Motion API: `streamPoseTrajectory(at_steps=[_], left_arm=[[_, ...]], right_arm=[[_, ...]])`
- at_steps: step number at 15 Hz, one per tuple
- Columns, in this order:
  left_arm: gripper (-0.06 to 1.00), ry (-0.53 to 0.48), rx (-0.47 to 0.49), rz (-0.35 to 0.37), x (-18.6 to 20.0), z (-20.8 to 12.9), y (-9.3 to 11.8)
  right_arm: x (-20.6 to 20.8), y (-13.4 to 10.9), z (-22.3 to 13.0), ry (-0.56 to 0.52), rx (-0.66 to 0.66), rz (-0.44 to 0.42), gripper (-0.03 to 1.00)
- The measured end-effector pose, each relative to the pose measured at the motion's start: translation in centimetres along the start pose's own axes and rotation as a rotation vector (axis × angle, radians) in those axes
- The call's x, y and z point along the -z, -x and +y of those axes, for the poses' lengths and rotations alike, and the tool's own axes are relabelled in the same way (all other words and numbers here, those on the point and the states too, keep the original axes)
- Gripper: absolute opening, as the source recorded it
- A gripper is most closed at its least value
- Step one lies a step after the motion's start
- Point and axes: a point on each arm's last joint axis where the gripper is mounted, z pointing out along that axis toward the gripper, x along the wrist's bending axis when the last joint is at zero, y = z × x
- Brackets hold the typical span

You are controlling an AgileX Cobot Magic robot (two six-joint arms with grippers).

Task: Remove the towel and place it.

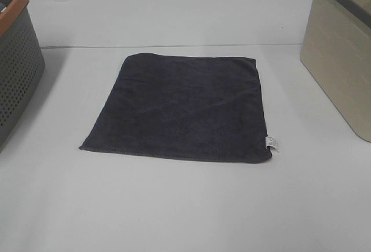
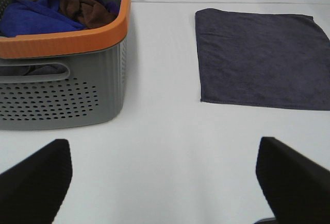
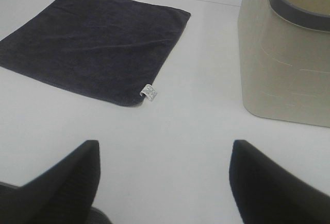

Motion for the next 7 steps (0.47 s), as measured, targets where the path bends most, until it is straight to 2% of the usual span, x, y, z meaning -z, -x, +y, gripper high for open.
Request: streamPoseTrajectory(at_steps=[7], left_arm=[[0.90, 0.000, 0.000, 0.000, 0.00, 0.00, 0.00]], right_arm=[[0.00, 0.00, 0.00, 0.000, 0.000, 0.000, 0.70]])
